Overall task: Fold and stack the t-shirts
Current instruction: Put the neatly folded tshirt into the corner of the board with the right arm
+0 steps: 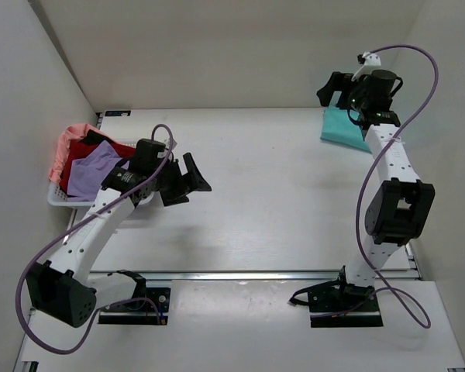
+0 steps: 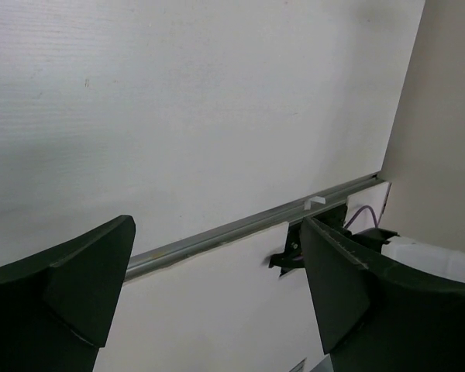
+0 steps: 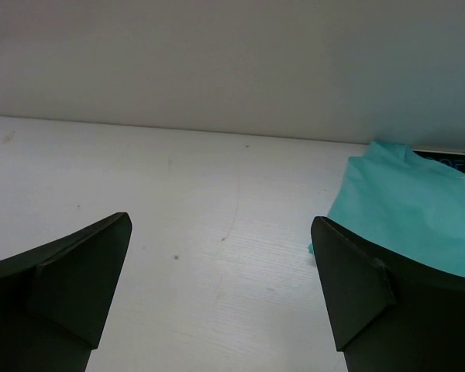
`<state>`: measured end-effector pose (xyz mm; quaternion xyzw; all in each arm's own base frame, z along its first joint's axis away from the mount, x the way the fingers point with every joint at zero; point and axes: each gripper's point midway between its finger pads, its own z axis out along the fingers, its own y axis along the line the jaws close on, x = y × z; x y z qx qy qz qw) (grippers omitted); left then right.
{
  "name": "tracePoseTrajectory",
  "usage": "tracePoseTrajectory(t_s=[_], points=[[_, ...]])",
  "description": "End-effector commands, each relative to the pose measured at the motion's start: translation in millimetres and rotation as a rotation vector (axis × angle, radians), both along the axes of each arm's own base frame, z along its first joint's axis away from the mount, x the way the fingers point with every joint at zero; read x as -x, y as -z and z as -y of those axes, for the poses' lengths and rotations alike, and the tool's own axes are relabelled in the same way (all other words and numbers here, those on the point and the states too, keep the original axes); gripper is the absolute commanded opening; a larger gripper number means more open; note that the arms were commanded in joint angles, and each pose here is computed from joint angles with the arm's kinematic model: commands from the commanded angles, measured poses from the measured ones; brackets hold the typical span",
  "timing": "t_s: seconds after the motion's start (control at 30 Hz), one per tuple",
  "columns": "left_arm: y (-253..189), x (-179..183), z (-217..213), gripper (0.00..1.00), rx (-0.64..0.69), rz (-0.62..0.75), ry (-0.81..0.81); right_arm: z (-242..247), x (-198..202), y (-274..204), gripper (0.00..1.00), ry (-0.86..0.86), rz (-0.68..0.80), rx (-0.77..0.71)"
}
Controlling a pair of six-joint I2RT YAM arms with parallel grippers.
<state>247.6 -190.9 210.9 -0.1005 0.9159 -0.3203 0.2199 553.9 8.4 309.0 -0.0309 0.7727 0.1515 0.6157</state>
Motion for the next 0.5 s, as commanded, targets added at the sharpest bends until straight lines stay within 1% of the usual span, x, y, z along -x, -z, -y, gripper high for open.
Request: tracePoseTrajectory(t_s=[0.0, 0.07, 0.13, 0.2, 0.23, 0.3, 0.33, 0.37, 0.4, 0.43, 0.47], points=[[-13.7, -1.5, 2.1, 0.99, -0.011, 0.041, 0.061, -23.7, 18.6, -25.4, 0.99, -0.026, 0.030, 0.013], [-9.6, 0.5, 1.6, 0.99, -0.011, 0.002, 0.078, -34.4, 27.8, -15.6, 0.99, -0.044, 0.004, 0.064], [-2.2, 6.5, 0.2, 0.99, -0.032, -0.048, 0.082, -41.2, 38.0, -10.0, 1.00, -0.050, -0.015, 0.071], [5.2, 14.7, 3.7, 0.98, -0.015, -0.094, 0.100, -39.8, 47.5, 4.0, 0.99, -0.060, -0.044, 0.063], [-1.6, 11.3, 4.6, 0.98, 0.006, -0.067, 0.093, -38.5, 53.6, -2.0, 0.99, -0.053, -0.033, 0.057], [-15.2, 2.2, 5.2, 0.99, 0.029, 0.007, 0.079, -34.3, 64.8, 9.8, 0.99, -0.036, -0.058, 0.053], [-23.1, 1.5, 5.9, 0.99, 0.043, 0.029, 0.070, -30.7, 68.8, 1.6, 0.99, -0.021, -0.030, 0.063], [-25.5, -1.0, 4.8, 0.99, 0.044, 0.039, 0.074, -28.5, 74.9, 12.1, 1.00, -0.012, -0.055, 0.067], [-31.6, 0.5, 5.2, 0.98, 0.041, 0.044, 0.082, -28.5, 81.8, 17.0, 0.99, -0.011, -0.069, 0.066], [-31.9, -6.8, 3.8, 0.99, 0.002, 0.059, 0.081, -26.8, 88.6, 19.4, 0.99, -0.003, -0.067, 0.065], [-32.2, -4.7, 4.7, 0.99, -0.024, 0.069, 0.100, -21.9, 91.7, 17.8, 0.99, 0.010, -0.062, 0.061]])
